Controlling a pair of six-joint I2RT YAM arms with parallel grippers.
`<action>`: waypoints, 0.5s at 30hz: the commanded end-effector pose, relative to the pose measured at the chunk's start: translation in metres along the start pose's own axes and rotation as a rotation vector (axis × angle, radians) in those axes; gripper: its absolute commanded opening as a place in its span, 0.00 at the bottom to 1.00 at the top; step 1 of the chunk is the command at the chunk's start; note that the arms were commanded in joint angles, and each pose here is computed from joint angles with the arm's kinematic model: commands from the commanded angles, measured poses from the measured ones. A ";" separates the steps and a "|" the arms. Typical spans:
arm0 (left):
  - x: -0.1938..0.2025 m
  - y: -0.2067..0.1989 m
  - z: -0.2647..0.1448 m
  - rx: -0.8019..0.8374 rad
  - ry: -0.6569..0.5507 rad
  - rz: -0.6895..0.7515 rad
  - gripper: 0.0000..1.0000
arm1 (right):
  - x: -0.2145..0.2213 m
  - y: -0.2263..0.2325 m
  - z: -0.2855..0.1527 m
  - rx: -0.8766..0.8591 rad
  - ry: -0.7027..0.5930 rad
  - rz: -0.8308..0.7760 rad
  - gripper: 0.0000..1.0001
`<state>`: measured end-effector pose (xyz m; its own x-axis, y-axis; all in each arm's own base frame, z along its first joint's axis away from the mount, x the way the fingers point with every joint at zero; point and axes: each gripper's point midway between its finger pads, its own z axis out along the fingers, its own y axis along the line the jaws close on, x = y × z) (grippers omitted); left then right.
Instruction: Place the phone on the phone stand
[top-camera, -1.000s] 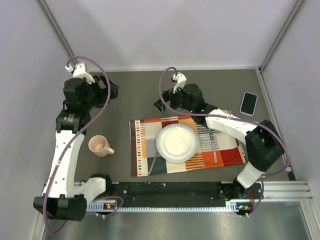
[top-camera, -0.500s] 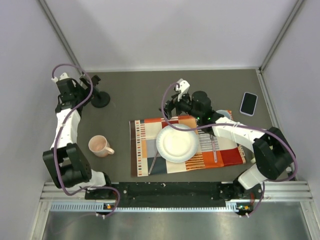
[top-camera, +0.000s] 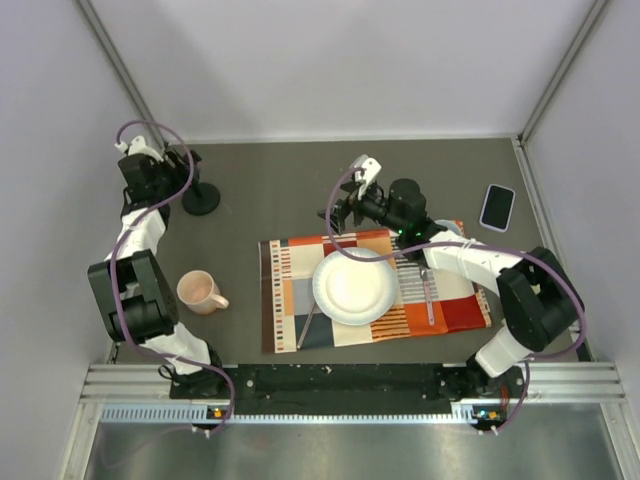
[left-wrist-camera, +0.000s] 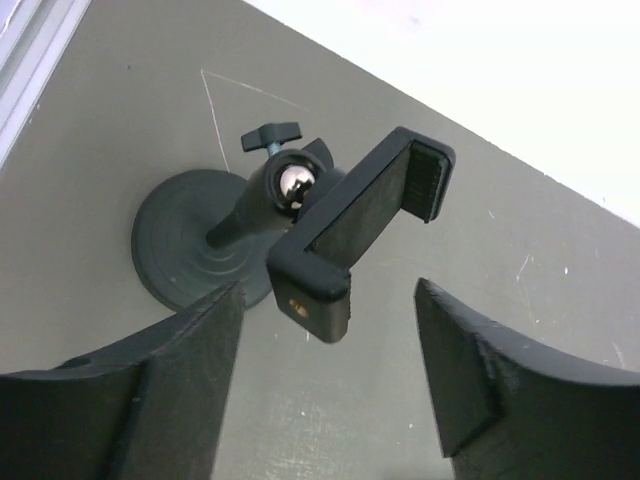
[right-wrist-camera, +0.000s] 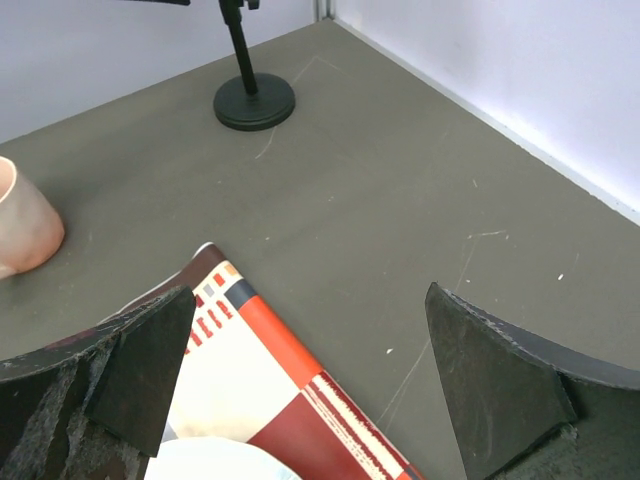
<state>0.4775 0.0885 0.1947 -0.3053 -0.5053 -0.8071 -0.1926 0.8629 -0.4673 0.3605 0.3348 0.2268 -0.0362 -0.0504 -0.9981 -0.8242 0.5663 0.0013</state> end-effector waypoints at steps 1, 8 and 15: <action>-0.047 -0.023 0.003 0.101 -0.118 0.108 0.70 | -0.017 -0.008 0.008 -0.033 -0.076 0.013 0.99; -0.052 -0.026 0.006 0.120 -0.118 0.152 0.61 | -0.018 -0.009 0.011 -0.033 -0.080 0.010 0.99; -0.048 -0.023 0.006 0.114 -0.112 0.154 0.53 | -0.017 -0.012 0.010 -0.019 -0.080 0.004 0.99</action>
<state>0.4946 0.0903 0.2159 -0.2817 -0.4150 -0.8651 -0.0947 0.9092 -0.4053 0.3716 0.3323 0.2132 -0.0687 -0.0346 -0.9970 -0.8267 0.5614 0.0374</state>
